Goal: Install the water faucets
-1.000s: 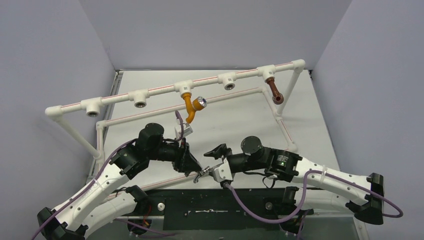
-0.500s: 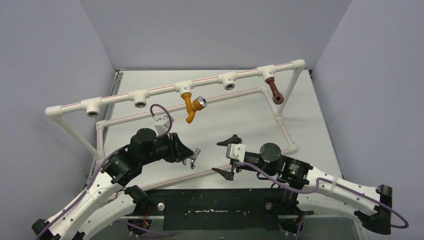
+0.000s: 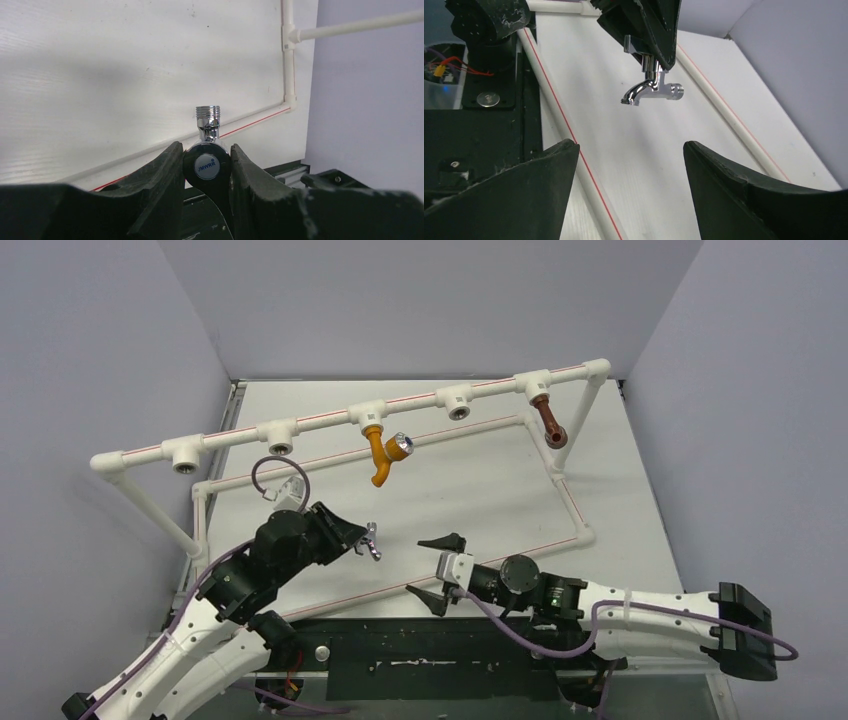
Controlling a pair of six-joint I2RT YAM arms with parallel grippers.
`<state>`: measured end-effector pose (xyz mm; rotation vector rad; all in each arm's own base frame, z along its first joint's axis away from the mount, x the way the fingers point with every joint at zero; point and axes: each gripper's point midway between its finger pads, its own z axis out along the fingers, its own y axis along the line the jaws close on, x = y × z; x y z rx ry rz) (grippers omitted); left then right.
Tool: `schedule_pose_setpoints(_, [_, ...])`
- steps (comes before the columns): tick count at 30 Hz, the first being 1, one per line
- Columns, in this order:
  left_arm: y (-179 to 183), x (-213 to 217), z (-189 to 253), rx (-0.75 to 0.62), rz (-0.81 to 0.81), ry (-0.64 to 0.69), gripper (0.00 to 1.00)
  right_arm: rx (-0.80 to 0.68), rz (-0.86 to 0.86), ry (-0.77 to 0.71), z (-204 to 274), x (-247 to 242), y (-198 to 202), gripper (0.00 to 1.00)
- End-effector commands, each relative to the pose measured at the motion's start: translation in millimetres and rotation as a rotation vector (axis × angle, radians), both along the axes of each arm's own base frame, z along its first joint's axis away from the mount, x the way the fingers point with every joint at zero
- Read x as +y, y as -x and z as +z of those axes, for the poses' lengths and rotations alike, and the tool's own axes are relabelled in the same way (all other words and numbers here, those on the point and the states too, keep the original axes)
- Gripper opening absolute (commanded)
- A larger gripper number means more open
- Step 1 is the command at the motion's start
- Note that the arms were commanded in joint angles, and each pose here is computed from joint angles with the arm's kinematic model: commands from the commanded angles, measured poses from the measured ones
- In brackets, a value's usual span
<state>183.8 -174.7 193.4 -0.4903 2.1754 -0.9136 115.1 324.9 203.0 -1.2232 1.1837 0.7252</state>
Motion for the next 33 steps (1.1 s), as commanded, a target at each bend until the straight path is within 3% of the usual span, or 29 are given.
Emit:
schedule_pose_setpoints(1, [-14,10,16,-0.005,0.172,0.127,0.0,-0.219,-0.09,-0.152,48,14,-13,0.78])
schedule_pose_setpoints(12, [-18,18,4,0.166,0.323,0.105,0.0,-0.406,-0.187,-0.086,37,50,-36,0.78])
schedule_pose_setpoints(27, [-15,24,4,0.17,0.362,0.145,0.0,-0.434,-0.148,-0.077,19,97,-36,0.71])
schedule_pose_setpoints(33, [-14,25,3,0.177,0.366,0.147,0.0,-0.463,-0.195,-0.045,9,102,-45,0.61])
